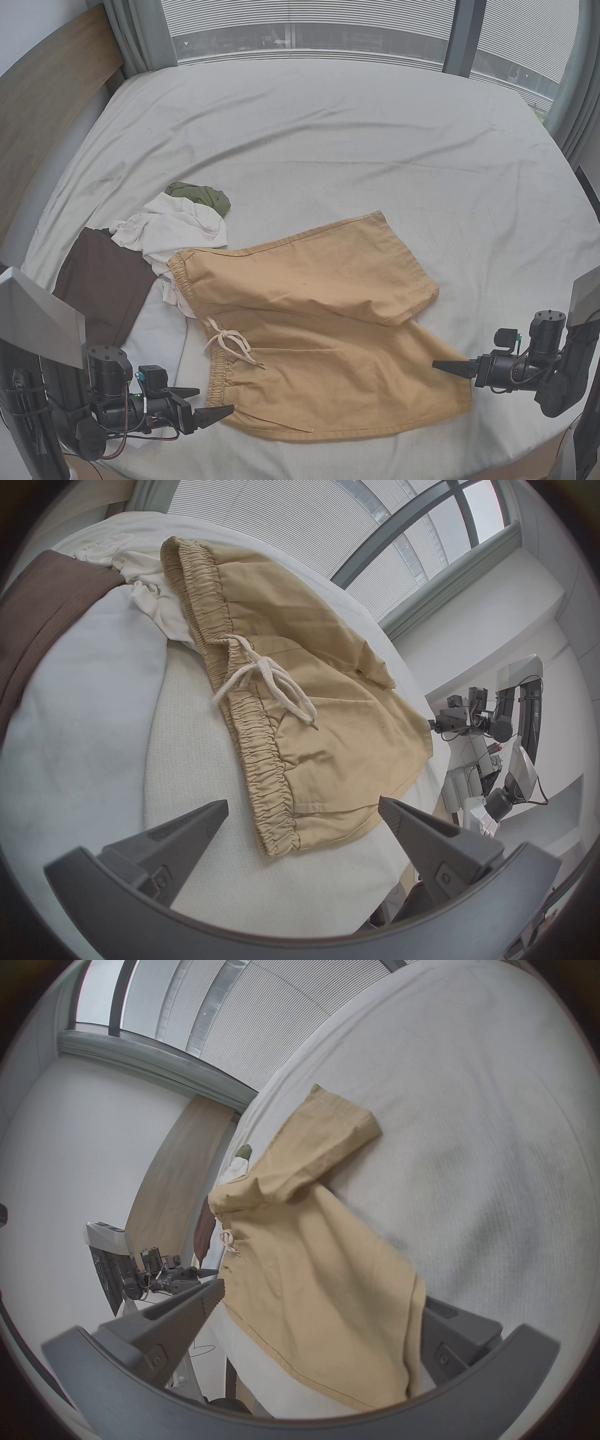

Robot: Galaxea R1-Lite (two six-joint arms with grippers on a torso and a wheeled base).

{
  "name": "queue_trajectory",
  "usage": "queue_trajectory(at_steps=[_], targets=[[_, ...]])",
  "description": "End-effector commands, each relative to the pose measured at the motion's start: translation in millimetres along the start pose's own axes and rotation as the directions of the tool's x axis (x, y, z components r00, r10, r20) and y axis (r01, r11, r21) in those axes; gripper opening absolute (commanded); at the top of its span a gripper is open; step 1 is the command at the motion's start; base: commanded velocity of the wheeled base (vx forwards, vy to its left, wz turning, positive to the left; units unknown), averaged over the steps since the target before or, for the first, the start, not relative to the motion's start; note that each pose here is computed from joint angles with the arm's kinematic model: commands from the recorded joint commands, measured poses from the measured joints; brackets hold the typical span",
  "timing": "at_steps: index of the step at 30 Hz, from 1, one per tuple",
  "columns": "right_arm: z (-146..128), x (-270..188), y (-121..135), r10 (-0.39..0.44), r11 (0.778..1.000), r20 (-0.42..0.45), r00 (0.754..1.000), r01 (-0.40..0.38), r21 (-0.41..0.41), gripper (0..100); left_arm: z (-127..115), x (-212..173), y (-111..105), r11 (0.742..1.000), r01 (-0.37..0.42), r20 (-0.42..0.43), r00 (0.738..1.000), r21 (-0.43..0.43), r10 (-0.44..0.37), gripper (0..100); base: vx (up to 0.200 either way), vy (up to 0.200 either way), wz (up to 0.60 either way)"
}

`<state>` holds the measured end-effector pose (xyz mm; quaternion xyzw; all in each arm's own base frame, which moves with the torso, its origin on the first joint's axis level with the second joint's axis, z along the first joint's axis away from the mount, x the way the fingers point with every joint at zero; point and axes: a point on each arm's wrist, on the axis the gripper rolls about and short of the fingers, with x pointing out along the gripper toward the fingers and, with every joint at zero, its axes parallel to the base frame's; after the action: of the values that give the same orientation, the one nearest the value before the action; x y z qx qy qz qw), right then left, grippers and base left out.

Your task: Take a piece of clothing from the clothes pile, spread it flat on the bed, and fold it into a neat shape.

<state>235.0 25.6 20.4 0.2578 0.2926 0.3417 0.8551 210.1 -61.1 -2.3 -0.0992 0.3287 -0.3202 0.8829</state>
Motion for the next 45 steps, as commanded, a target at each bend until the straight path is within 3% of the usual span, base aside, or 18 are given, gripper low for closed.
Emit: queue_trajectory(at_steps=[1, 6, 13, 14, 18, 26, 34, 45], targets=[[12.3, -2.5, 24.0, 0.069, 0.997, 0.037, 0.997, -0.068, -0.049, 100, -1.3, -0.2, -0.1, 1.000, 0.000, -0.006, 1.000, -0.003, 0.000, 100, 0.000, 0.000, 0.00], [14.1, -0.4, 37.6, 0.110, 0.991, 0.034, 0.993, -0.107, -0.080, 100, -1.3, -0.6, -0.4, 1.000, 0.001, -0.006, 1.000, -0.003, -0.001, 100, 0.000, 0.000, 0.00], [9.8, 5.5, 30.7, 0.092, 0.994, 0.015, 0.996, -0.091, -0.061, 100, -0.8, -0.9, -0.6, 1.000, 0.002, -0.004, 1.000, -0.002, -0.002, 100, 0.000, 0.000, 0.00], [9.8, 6.0, 30.1, 0.087, 0.995, 0.017, 0.996, -0.085, -0.060, 0, -0.6, -0.9, -0.7, 1.000, 0.002, -0.002, 1.000, -0.001, -0.002, 100, 0.000, 0.000, 0.00], [9.1, 8.2, 31.7, 0.069, 0.996, 0.023, 0.997, -0.068, -0.065, 0, -1.0, -0.7, -0.5, 1.000, 0.002, -0.005, 1.000, -0.003, -0.002, 100, 0.000, 0.000, 0.00], [-10.8, 32.9, 54.9, 0.149, 0.984, -0.092, 0.985, -0.157, -0.090, 0, 0.3, -2.4, -1.6, 1.000, 0.003, 0.003, 1.000, 0.002, -0.003, 100, 0.000, 0.000, 0.00], [-26.0, 79.8, 52.1, 0.144, 0.981, -0.149, 0.978, -0.161, -0.107, 0, 2.4, -6.5, -3.7, 1.000, 0.002, 0.016, 1.000, 0.008, -0.002, 100, 0.000, 0.000, 0.00], [-46.7, 101.1, 46.5, 0.118, 0.985, -0.209, 0.971, -0.140, -0.098, 0, 3.8, -7.3, -5.1, 1.000, 0.006, 0.022, 1.000, 0.014, -0.007, 100, 0.000, 0.000, 0.00]])
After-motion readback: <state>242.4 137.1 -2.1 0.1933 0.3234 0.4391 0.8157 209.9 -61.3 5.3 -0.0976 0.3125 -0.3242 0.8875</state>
